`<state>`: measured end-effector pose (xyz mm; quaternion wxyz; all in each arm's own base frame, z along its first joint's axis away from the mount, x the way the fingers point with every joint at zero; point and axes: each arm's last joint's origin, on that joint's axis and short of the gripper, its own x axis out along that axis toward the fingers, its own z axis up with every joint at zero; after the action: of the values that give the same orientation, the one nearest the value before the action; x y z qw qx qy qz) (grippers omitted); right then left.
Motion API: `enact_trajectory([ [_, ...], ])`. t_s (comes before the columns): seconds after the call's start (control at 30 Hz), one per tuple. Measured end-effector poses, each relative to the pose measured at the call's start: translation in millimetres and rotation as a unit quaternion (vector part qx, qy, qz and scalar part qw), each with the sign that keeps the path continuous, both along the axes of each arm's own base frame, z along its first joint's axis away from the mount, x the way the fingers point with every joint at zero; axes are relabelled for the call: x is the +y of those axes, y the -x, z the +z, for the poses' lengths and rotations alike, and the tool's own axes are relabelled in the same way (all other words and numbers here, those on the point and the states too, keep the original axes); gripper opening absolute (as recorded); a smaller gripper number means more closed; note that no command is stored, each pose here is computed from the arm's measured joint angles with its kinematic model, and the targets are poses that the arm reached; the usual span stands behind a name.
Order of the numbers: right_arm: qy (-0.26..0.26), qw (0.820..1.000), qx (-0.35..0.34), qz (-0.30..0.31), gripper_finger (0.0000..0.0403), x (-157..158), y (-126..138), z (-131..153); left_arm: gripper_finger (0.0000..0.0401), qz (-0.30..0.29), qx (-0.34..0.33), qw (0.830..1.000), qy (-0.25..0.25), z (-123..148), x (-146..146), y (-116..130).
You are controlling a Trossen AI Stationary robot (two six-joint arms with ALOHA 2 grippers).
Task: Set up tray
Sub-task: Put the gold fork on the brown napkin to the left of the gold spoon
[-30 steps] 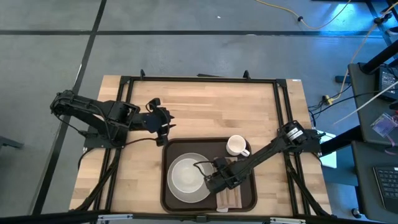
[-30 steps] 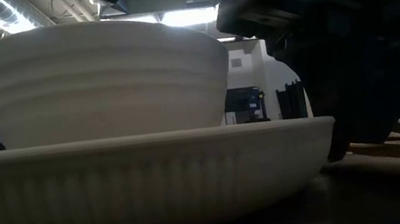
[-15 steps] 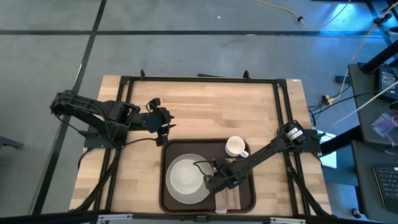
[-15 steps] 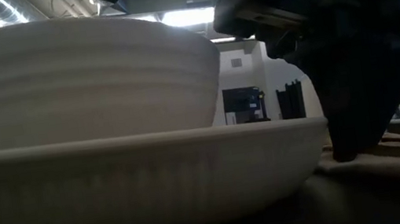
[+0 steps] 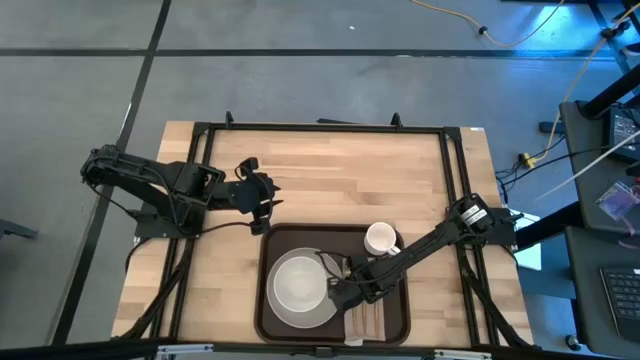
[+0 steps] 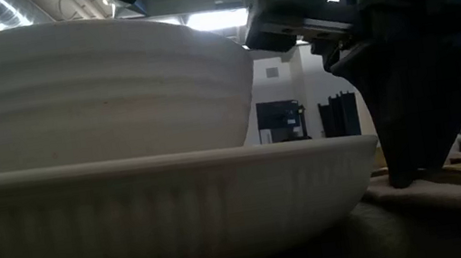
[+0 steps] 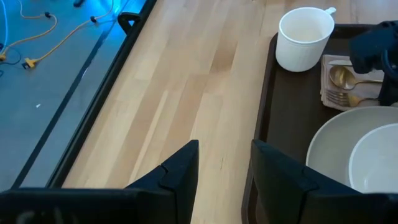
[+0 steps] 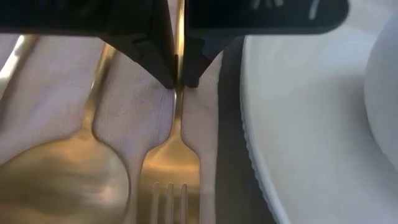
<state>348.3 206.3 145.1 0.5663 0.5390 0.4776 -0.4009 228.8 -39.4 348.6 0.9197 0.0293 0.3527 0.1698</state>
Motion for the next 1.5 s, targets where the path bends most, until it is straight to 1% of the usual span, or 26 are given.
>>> enact_trajectory([
  [0.13,0.000,1.000,-0.002,-0.020,0.0009,0.2,0.1,0.0,0.0139,-0.001,0.001,1.000,-0.002,0.0,0.0,0.0],
  [0.3,0.006,1.000,-0.004,-0.020,0.0009,0.4,0.4,0.0,0.0139,-0.008,0.004,1.000,-0.009,0.0,0.0,0.0],
  [0.57,0.006,0.999,-0.001,-0.033,0.0035,0.0,0.9,-0.1,0.0139,-0.008,0.004,1.000,-0.009,0.0,-0.1,0.0],
  [0.83,0.005,0.999,-0.002,-0.047,0.0012,-0.1,0.8,-0.2,0.0139,-0.008,0.004,1.000,-0.009,0.0,0.0,0.0],
  [0.93,0.004,0.999,-0.002,-0.047,0.0012,-0.1,0.8,-0.2,0.0139,-0.008,0.004,1.000,-0.009,0.0,-0.1,0.0],
  [1.3,0.001,0.999,-0.008,-0.048,0.0053,0.4,-0.3,-0.4,0.0139,-0.009,0.004,1.000,-0.009,0.0,-0.1,0.0],
  [1.5,0.000,0.999,-0.012,-0.049,0.0100,0.6,-1.2,-0.1,0.0139,-0.009,0.004,1.000,-0.009,0.0,0.0,0.0],
])
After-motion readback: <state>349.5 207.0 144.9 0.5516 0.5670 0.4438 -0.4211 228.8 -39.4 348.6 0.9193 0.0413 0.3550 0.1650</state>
